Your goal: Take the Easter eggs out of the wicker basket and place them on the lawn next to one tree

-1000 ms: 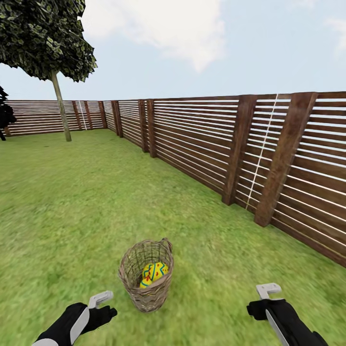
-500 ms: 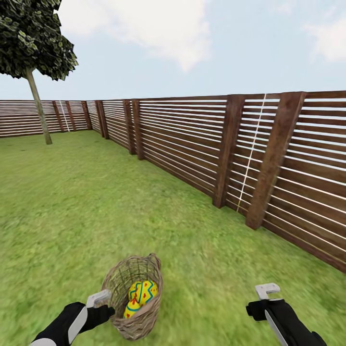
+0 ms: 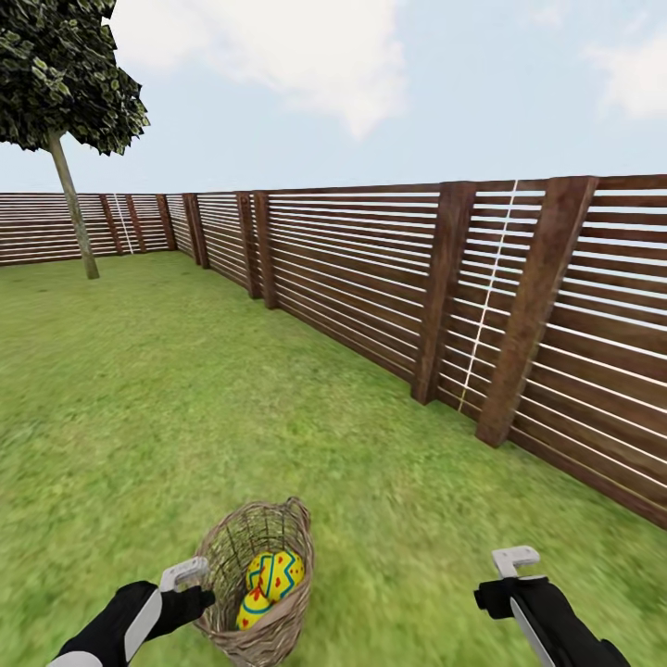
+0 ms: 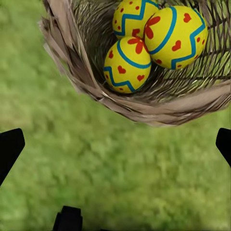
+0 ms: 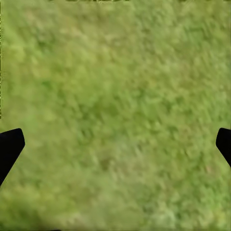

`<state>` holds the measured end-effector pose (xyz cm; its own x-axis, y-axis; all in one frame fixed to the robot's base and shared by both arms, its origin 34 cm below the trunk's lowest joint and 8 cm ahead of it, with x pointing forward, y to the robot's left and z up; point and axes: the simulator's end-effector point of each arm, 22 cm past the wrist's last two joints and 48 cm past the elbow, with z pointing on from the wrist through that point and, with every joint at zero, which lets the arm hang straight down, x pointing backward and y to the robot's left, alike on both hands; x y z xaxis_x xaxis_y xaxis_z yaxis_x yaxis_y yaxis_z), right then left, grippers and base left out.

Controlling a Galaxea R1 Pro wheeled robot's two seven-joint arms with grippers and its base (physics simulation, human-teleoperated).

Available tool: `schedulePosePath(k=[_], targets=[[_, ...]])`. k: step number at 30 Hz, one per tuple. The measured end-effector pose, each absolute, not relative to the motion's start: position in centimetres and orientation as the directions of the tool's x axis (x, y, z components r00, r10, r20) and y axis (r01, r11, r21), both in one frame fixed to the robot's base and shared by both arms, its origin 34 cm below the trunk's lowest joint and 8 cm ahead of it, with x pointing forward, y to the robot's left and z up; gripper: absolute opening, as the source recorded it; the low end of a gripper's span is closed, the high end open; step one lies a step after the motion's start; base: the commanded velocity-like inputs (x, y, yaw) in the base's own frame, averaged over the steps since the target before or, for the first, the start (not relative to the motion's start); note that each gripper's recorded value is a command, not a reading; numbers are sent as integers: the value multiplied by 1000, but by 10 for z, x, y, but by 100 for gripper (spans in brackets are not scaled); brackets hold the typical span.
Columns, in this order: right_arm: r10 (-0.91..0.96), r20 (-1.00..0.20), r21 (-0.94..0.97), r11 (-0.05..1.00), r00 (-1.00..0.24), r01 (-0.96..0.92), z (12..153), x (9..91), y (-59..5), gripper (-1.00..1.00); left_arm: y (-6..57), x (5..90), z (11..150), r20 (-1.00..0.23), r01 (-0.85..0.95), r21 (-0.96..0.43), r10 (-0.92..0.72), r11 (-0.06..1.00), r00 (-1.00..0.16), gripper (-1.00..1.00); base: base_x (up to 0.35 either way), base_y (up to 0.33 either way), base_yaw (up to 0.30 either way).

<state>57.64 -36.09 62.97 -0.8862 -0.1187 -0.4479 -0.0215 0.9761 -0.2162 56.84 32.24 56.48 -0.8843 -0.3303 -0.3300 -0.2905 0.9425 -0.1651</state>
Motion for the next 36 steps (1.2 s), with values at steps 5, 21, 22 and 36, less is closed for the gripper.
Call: schedulePosePath(k=[5,21,22,36], targets=[[-119,-448,-216,976,-886,-21,630,576,-361,100,320,568,564,-327,-290,-168,-331,942,-885,100,279,151,0],[-119,-447,-216,976,-886,-21,629,576,-361,100,315,569,564,-331,-288,-176,-332,941,-883,100,140,26,0],[-119,-447,-216,976,-887,-21,629,576,-361,100,315,569,564,-331,-288,-176,-332,941,-883,100,37,12,0],[-119,-446,-215,976,-887,-23,629,576,-360,100,315,569,564,-331,-289,-177,-333,941,-883,100,4,1,0]])
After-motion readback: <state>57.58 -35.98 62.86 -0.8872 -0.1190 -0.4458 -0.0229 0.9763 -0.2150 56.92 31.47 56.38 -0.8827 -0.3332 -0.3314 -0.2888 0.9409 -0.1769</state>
